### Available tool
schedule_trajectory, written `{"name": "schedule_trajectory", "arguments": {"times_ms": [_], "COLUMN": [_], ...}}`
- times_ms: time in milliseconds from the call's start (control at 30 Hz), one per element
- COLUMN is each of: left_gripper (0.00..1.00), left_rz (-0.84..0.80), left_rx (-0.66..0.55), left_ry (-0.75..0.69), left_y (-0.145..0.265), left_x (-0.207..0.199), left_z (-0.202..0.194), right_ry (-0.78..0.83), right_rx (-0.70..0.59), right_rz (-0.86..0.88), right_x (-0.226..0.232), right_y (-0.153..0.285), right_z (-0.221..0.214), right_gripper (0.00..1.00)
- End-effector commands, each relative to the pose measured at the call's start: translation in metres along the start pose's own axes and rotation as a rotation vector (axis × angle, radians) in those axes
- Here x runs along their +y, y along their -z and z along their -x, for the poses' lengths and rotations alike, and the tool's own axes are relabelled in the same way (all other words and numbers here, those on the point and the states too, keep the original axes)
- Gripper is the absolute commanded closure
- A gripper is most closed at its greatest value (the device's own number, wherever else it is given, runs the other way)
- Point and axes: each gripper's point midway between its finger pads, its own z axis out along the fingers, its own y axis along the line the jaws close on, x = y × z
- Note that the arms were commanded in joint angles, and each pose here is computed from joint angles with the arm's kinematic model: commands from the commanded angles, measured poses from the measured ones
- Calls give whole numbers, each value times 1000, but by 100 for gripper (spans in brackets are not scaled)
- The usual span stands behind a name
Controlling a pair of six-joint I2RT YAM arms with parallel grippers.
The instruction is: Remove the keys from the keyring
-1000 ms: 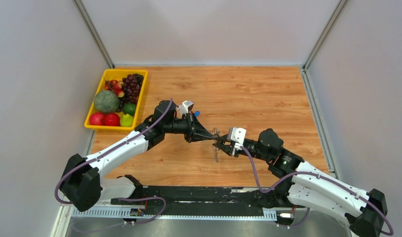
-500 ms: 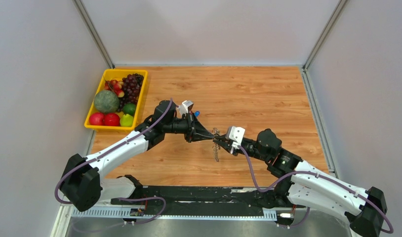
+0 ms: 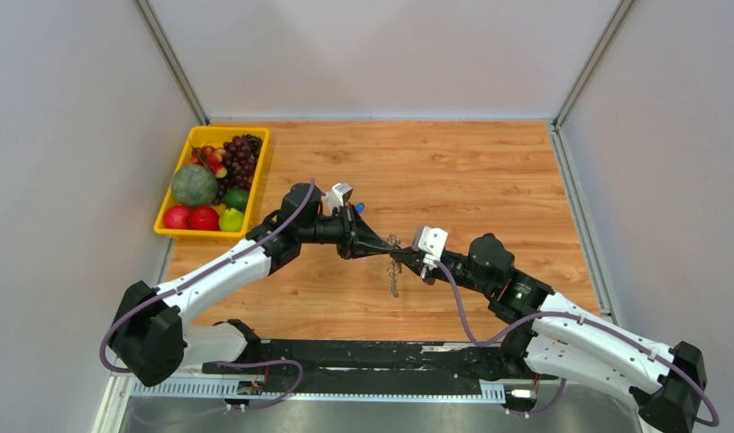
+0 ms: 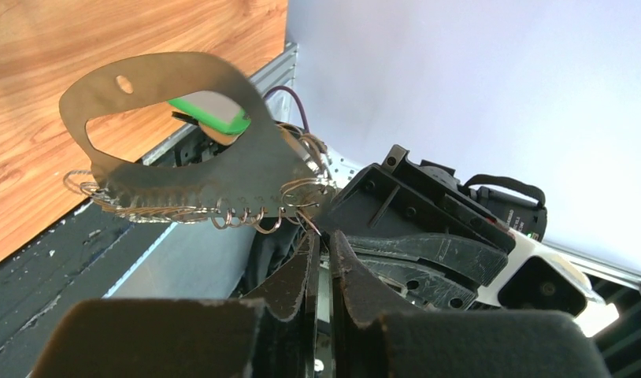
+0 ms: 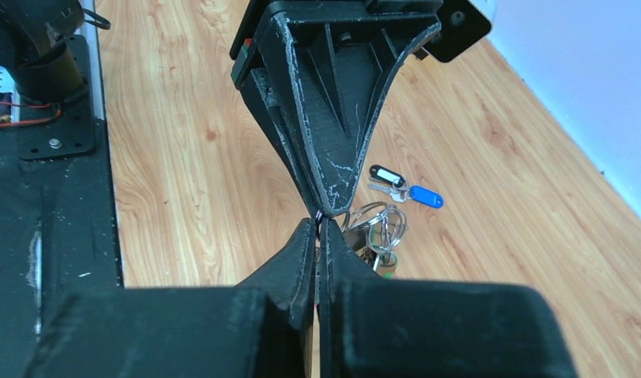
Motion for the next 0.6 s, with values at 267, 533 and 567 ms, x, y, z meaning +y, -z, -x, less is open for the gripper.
{"name": "schedule_trajectory", "arguments": {"times_ms": [267,533,567], "left_gripper": [64,52,50], "left_rz": [-154,-99,-93], "left_rx": [-5,-102,-116], "left_ry": [-76,-172,-183], "left_y": [10,26,28], "left_x": [-45,-44,-43], "left_z": [-3,10,13], "right_ry": [-254,-444,-462], "right_rx": [3,0,2], "right_rz": [59,82,84], "right_x": [7,-11,-14], "right_y": [-1,1,1], "right_z": [37,43,43], "right_gripper": [100,100,100]}}
